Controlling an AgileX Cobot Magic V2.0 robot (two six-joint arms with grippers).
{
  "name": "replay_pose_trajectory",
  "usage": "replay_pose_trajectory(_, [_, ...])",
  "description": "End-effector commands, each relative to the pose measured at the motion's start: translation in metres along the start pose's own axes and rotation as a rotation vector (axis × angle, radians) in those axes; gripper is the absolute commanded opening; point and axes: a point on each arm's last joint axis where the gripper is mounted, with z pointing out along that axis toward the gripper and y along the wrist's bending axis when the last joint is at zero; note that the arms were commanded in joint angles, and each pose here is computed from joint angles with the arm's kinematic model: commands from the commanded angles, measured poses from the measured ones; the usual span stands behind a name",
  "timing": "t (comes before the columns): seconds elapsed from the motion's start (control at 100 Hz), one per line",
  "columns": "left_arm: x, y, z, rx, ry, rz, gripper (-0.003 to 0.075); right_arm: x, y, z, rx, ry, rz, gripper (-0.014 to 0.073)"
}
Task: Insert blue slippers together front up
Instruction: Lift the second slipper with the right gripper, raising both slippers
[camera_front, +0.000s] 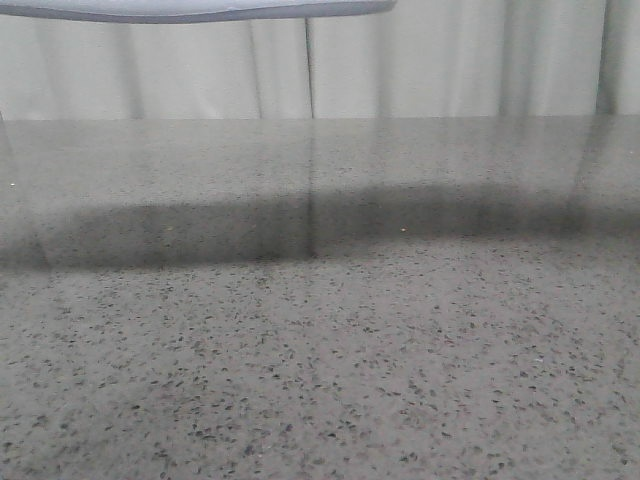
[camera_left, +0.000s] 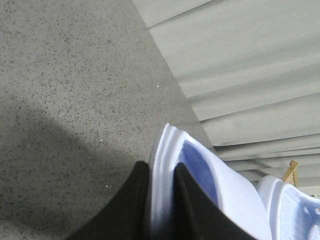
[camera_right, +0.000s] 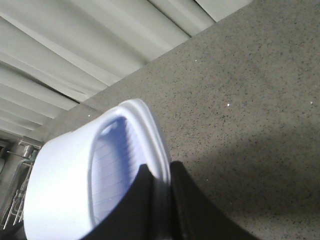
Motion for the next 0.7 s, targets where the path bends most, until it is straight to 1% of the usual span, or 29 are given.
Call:
replay_pose_trajectory(0.0, [-0.006, -0.016, -0.005, 0.075, -0.039, -0.03, 0.0016, -0.01, 0.014, -0.009, -0.058, -0.073, 0.004, -0.0107])
replay_pose_trajectory(0.26, [-0.007, -0.022, -0.006, 0.138, -0.046, -0.037, 0.0016, -0.008, 0.015, -0.009, -0.07, -0.055, 0.01, -0.0107])
replay_pose_trajectory(0.51, [-0.004, -0.025, -0.006, 0.179, -0.014, -0.029, 0.0016, -0.009, 0.011, -0.002, -0.065, -0.032, 0.025, -0.0107])
replay_pose_trajectory(0.69, [-0.002, -0.026, -0.006, 0.188, 0.009, -0.025, 0.0016, -0.008, 0.01, 0.01, -0.115, 0.025, 0.024, -0.0107])
